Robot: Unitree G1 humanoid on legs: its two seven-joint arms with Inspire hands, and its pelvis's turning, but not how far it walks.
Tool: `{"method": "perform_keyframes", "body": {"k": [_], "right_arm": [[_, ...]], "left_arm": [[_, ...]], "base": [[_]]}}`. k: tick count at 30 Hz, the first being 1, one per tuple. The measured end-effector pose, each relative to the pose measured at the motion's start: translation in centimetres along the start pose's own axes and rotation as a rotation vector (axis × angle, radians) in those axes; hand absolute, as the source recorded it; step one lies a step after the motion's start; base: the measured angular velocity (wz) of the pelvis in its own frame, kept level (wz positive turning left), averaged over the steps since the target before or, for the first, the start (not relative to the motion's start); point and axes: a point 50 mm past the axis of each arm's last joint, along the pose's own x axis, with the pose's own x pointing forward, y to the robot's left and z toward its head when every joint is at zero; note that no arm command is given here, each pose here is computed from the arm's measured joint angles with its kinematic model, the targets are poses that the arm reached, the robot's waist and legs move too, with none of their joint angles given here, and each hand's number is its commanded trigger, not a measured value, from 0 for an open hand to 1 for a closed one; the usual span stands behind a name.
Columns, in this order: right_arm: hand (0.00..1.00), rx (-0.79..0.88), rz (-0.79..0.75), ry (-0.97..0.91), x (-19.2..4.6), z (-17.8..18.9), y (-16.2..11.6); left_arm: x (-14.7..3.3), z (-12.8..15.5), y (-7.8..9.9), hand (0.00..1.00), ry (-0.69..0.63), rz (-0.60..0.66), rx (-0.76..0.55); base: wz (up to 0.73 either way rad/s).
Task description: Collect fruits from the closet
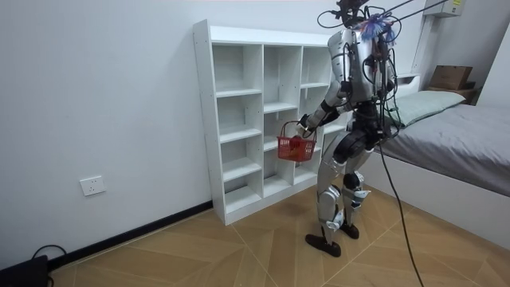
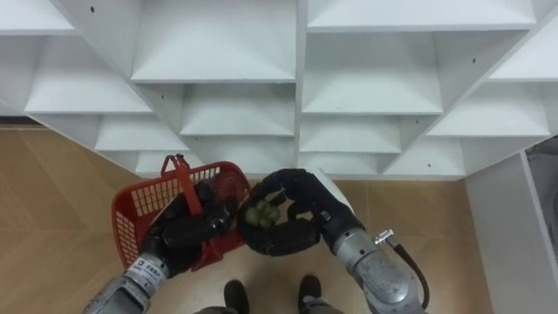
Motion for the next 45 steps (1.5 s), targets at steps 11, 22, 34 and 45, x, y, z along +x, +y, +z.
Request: {"method": "perform_keyframes", "body": {"k": [11,22,34,45], "right_arm": [[0.00,-0.004,-0.017,0.003,0.0,-0.1,0.0],[0.00,0.021,-0.016,-0.006,0.1,0.1,0.2],[0.00,0.024,0.003,-0.038,0.7,0.9,0.0],[0.00,0.040,0.010,-0.043,0.7,0.9,-0.1]], "left_arm": [[0.3,-0.4,-0.1,1.00,0.021,-0.010,-0.036],[0.5,-0.5,-0.6,1.00,0.010,-0.042,-0.112],[0.9,-0.3,-1.3,1.00,-0.034,-0.092,-0.238],[1.1,0.1,-1.7,1.00,-0.054,-0.134,-0.244]], "base": [[0.00],[0.00],[0.00],[0.00]]}}
